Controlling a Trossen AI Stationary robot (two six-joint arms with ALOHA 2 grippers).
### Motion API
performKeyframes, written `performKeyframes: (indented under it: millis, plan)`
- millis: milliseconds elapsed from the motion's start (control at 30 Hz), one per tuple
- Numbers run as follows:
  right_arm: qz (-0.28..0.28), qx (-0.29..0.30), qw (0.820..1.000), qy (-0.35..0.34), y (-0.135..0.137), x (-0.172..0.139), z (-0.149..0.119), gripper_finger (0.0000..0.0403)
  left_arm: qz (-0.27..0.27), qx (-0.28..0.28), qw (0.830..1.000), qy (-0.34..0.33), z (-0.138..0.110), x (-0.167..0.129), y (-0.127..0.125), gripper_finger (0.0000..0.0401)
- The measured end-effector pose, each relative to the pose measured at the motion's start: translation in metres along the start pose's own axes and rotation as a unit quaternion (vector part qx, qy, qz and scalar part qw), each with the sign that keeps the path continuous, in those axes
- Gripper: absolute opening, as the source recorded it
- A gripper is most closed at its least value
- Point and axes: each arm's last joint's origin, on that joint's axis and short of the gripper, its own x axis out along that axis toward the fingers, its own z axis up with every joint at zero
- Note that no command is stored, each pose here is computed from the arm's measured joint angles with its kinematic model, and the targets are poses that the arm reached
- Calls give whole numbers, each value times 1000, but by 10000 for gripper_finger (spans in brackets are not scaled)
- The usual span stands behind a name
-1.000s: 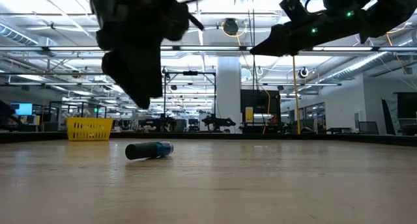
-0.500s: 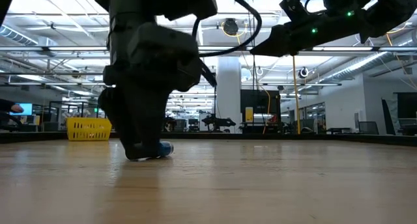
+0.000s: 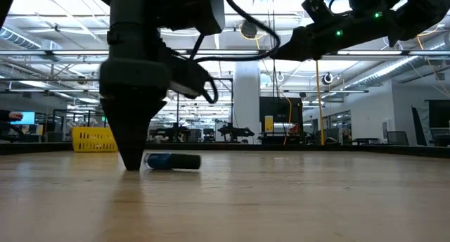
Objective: Pick & Place Nail Polish
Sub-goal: Put the dark blue nail polish into the yellow bin
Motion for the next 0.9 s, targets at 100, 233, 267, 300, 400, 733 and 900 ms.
performKeyframes:
  millis: [100,233,267,300,400,733,900]
  plan:
    - [0,0,1000,0,0,0,0,171,0,72,997,-14,0,0,-4,253]
    - [0,0,1000,0,0,0,0,171,18,100,994,-27,-1,0,-5,253]
    - [0,0,1000,0,0,0,0,171,23,103,994,-32,-2,-1,-6,253]
    - [0,0,1000,0,0,0,0,171,26,105,994,-35,-2,-1,-6,253]
    - [0,0,1000,0,0,0,0,171,25,110,993,-36,-2,-1,-7,253]
    - [1,0,1000,1,0,0,0,171,14,15,999,-44,-10,-35,3,253]
    - [0,0,1000,0,0,0,0,171,-90,-81,988,-100,-3,-57,-10,253]
